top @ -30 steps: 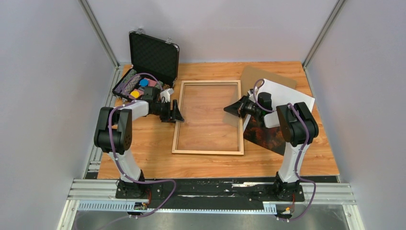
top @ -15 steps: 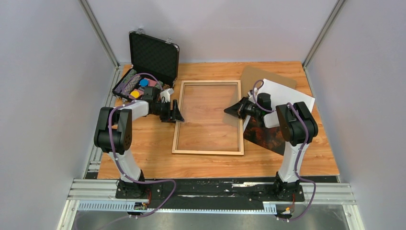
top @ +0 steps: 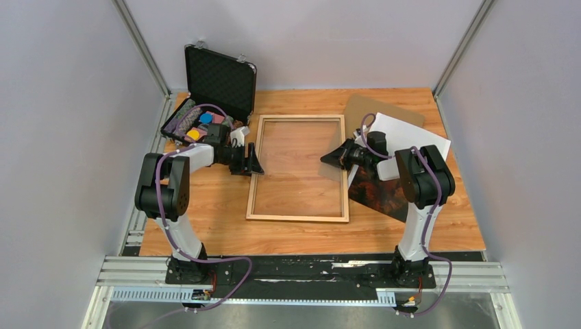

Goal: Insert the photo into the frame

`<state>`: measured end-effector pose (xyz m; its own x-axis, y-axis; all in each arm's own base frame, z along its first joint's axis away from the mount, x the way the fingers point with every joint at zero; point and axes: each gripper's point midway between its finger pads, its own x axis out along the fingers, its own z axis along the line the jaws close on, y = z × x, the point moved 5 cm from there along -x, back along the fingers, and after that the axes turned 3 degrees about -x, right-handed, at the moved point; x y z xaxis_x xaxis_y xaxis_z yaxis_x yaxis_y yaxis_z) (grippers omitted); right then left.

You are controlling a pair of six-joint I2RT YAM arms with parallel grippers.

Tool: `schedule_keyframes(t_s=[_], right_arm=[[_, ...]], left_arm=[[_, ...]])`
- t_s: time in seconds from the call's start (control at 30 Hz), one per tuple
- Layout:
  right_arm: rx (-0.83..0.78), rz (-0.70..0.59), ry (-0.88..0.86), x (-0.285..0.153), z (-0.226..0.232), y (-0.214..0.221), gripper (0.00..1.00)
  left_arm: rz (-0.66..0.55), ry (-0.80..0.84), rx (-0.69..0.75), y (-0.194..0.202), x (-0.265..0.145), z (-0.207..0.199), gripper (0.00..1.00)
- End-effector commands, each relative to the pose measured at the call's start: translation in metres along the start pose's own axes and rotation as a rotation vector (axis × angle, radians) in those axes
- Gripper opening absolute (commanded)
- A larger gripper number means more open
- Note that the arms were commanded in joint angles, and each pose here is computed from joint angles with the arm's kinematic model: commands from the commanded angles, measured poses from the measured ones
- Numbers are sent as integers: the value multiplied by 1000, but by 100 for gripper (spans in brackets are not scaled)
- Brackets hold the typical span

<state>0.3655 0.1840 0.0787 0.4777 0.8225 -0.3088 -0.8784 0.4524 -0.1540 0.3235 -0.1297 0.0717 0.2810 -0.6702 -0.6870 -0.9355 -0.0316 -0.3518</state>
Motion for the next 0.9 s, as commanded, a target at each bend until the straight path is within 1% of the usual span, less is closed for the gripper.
schedule_keyframes(t_s=[0.0, 0.3, 0.43, 0.7, 0.87], right_arm=[[-90, -29, 5, 7, 13, -7, 4], [-118, -38, 53, 7, 11, -10, 9], [-129, -42, 69, 6, 11, -12, 11], [-147, -41, 85, 7, 13, -13, 20], [-164, -45, 107, 6, 13, -15, 25]], left_arm=[[0, 24, 30, -3, 5, -16, 70], [12, -65, 68, -1, 14, -23, 69], [20, -81, 79, 0, 18, -25, 69], [9, -105, 88, 0, 14, -27, 69], [-9, -112, 97, -3, 10, -30, 72]])
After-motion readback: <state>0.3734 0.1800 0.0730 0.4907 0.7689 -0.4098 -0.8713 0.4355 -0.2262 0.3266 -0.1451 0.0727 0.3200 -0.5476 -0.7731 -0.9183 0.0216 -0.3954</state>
